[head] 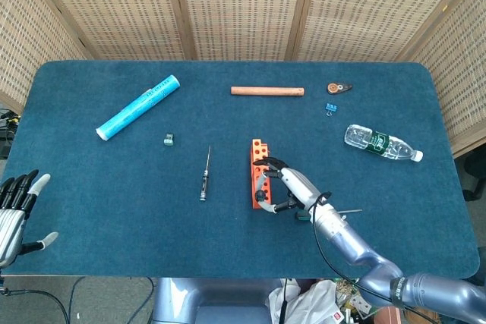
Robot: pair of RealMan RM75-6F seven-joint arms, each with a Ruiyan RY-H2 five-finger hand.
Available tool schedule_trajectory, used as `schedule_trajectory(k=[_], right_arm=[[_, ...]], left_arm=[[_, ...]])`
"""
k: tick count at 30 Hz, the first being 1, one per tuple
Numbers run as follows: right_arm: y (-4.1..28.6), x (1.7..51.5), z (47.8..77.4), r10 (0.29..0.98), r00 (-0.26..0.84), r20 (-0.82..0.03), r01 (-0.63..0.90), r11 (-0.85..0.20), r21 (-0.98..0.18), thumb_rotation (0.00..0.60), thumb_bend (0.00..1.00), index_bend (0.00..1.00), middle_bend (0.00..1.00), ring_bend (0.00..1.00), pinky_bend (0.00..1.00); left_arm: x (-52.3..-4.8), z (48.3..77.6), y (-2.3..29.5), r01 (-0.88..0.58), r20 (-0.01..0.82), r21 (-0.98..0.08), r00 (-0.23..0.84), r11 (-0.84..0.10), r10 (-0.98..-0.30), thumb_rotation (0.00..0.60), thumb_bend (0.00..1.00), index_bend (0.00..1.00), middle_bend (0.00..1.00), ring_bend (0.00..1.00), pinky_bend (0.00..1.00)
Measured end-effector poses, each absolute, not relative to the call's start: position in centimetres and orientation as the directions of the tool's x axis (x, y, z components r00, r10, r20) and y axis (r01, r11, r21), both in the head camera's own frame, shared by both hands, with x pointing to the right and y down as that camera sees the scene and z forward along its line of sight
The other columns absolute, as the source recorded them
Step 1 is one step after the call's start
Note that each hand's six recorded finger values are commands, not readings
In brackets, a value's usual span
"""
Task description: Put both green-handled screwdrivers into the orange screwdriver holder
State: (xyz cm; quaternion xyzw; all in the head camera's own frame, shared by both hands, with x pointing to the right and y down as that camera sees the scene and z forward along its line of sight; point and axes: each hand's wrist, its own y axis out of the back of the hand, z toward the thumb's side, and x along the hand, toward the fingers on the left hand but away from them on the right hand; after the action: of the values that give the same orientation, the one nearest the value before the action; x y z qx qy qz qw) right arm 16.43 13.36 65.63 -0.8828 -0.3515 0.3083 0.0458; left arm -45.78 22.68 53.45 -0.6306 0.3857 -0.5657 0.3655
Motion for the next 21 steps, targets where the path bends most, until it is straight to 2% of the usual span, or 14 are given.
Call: schedule_trajectory(k=[3,9,18,21], right_arm=[[13.4,16.4,65.6,0.64,0.567,-0.519,0.591,-0.755,-0.285,0.6,0.42,0.53,0.14,0.0,0.0],[13.4,16.4,65.7,0.627,0.571,-0.53,0.582,-0.764,-0.278,0.6,0.3,0.39,0.14,0.0,0.0],[13.3,16.6,64.8,0.639,0.576,-0.51,0.59,-0.757,-0.282,0.6,0.28,0.35,0.13,0.0,0.0],[13.1,17.0,64.0,0.655,0.574,-0.491,0.596,-0.746,-0.297,0.6,0.24,0.32,0.11,0.0,0.0]], left_arm=[[-45.7,53.5,22.7,-0.071,0.433,-0.897,0.063,-0.437,-0.899,0.6,0.0,0.0,0.0,0.0,0.0],[-45.8,53.5,22.7,-0.072,0.433,-0.897,0.062,-0.436,-0.899,0.6,0.0,0.0,0.0,0.0,0.0],[-45.8,53.5,22.7,-0.07,0.43,-0.898,0.063,-0.434,-0.901,0.6,0.0,0.0,0.0,0.0,0.0],[-45.8,53.4,22.7,-0.072,0.429,-0.899,0.063,-0.433,-0.901,0.6,0.0,0.0,0.0,0.0,0.0]])
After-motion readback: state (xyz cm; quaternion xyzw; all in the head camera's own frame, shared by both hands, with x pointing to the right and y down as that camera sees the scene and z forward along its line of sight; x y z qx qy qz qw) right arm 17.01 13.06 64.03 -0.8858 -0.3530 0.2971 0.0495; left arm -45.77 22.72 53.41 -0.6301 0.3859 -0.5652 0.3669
